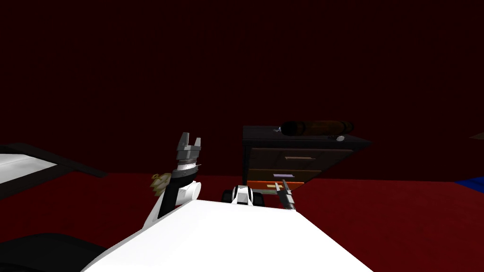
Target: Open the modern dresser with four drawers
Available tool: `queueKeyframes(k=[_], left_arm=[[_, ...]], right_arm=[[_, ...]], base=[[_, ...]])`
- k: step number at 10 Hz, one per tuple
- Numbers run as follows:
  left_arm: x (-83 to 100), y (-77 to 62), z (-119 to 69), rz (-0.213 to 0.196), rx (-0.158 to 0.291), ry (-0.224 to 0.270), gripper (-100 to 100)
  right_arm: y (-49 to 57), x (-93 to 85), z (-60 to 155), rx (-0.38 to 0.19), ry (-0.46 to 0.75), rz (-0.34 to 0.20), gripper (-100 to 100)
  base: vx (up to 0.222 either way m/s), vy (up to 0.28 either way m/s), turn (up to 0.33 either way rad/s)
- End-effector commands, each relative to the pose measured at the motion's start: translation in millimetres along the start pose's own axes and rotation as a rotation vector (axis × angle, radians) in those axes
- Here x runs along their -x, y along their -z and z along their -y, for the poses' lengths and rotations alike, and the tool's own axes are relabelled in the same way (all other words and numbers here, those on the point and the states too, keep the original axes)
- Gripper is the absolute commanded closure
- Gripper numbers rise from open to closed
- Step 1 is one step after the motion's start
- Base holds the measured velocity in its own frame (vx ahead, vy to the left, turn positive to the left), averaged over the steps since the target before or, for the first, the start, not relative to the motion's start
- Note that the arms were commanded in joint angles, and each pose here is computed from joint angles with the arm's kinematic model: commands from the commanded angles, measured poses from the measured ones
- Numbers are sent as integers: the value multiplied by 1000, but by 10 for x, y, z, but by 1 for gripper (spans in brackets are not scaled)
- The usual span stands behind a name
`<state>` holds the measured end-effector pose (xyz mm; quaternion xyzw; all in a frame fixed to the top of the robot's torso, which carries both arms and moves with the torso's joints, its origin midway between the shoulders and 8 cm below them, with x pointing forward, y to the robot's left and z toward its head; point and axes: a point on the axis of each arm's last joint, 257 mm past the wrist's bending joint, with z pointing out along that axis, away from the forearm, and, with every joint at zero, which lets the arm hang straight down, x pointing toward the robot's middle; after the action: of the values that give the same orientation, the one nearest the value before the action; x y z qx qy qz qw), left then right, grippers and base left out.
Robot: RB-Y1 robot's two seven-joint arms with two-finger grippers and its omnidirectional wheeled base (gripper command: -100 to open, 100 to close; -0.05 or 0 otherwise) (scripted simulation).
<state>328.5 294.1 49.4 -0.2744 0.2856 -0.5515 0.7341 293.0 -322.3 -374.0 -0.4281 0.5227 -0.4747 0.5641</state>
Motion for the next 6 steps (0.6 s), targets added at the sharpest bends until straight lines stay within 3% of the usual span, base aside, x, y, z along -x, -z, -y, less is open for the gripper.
queueKeyframes(k=[1, 2, 4, 6], left_arm=[[0, 0, 0, 0, 0, 0, 0], [0, 0, 0, 0, 0, 0, 0], [0, 0, 0, 0, 0, 0, 0], [-1, -1, 0, 0, 0, 0, 0]], right_arm=[[-36, -69, 39, 0, 0, -2, -100], [22, 25, -34, 2, -3, -1, 100], [22, -68, 46, 3, -3, 0, 100], [35, -110, 79, 3, -2, 1, 100]], base=[[-6, 5, -13], [-2, -14, 53], [-57, 8, -7], [-193, 21, -29]])
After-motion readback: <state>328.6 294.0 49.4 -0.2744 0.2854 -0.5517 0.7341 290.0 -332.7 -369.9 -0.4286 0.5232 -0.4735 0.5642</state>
